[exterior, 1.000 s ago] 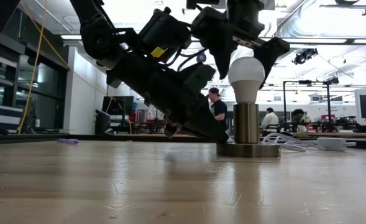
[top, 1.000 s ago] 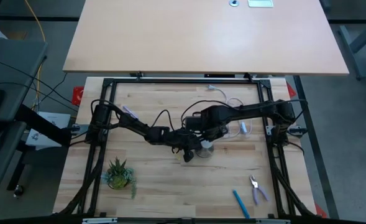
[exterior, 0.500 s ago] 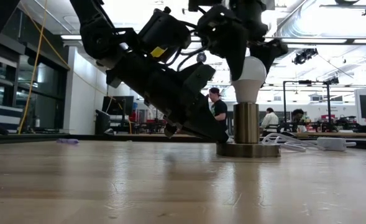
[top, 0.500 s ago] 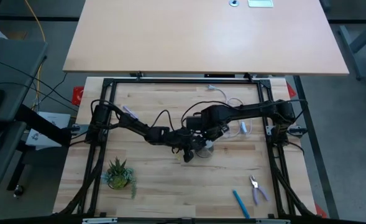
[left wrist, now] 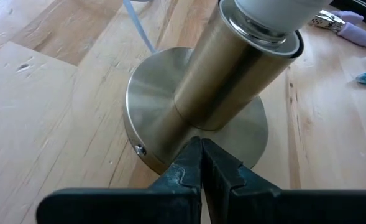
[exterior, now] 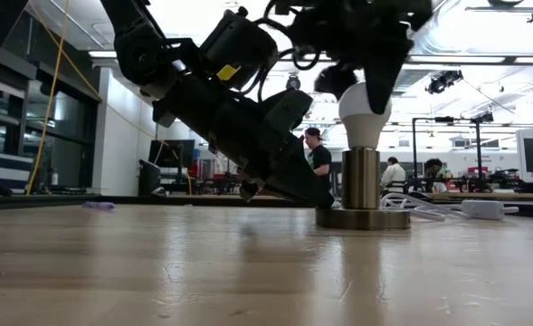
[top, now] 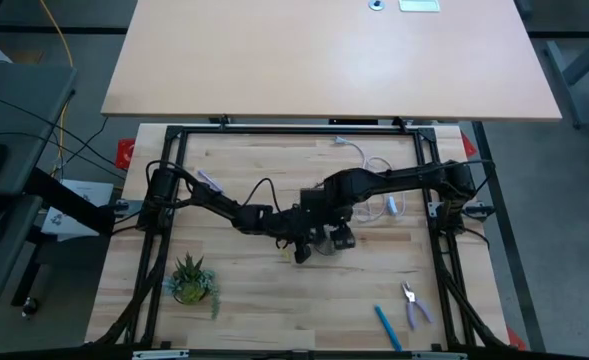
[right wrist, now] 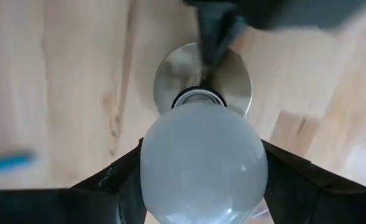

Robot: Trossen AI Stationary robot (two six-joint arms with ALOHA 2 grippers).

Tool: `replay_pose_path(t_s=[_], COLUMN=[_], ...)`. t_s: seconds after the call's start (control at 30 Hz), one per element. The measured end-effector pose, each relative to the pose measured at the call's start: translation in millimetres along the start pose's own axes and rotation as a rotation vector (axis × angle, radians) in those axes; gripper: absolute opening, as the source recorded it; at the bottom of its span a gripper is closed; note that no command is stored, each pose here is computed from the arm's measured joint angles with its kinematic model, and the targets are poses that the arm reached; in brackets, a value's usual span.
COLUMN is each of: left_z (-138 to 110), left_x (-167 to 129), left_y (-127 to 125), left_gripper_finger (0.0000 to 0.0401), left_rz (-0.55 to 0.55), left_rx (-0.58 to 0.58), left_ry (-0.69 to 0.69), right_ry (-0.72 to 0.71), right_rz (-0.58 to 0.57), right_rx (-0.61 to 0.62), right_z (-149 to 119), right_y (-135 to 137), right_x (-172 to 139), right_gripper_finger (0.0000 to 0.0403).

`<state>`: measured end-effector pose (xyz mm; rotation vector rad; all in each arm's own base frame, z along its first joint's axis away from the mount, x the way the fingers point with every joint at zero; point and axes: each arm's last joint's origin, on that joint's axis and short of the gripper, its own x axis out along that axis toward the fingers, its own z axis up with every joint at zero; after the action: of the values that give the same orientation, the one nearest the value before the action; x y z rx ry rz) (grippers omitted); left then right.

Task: Screw lightbulb
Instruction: Remove the lightbulb from the lamp

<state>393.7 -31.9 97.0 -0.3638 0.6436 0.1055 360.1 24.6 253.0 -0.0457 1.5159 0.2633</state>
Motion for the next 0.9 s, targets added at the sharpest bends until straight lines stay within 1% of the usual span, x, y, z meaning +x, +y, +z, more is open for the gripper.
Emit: replay_pose_path(t_s=[0.13, 0.17, 0.2, 0.27, 0.33, 0.47, 0.67, 0.9], left_z=[-0.1, -0.1, -0.1, -0.1, -0.1, 0.1, 0.1, 0.1], left_x=[0.0, 0.0, 0.0, 0.0, 0.0, 0.0, 0.0, 0.0], left_y=[0.3, 0.4, 0.3, 0.2, 0.2, 0.7, 1.6, 1.5], left_gripper_finger=[0.0000, 0.0000, 0.0000, 0.0000, 0.0000, 0.0000, 0.0000, 0.0000], left_rz=[0.000, 0.001, 0.001, 0.001, 0.002, 0.011, 0.021, 0.019], left_rx=[-0.002, -0.002, -0.002, -0.002, -0.002, 0.016, 0.016, 0.015], left_ry=[0.003, 0.003, 0.002, 0.002, 0.002, -0.002, -0.005, -0.004], right_ry=[-0.016, -0.019, -0.022, -0.033, -0.035, -0.012, -0.014, -0.025], right_rz=[-0.005, -0.007, -0.007, -0.008, -0.019, -0.108, -0.105, -0.094], right_rx=[-0.320, -0.379, -0.411, -0.419, -0.373, -0.280, -0.302, -0.298], right_z=[2.3, 2.8, 3.3, 4.6, 5.3, 5.4, 5.2, 5.9], right_y=[3.9, 5.3, 6.2, 8.3, 10.0, 11.3, 7.5, 7.4], right_x=[0.2, 0.4, 0.5, 0.8, 1.1, 1.5, 1.0, 1.1], right_gripper_finger=[0.0243, 0.0243, 0.0243, 0.0244, 0.0244, 0.0245, 0.0245, 0.0245])
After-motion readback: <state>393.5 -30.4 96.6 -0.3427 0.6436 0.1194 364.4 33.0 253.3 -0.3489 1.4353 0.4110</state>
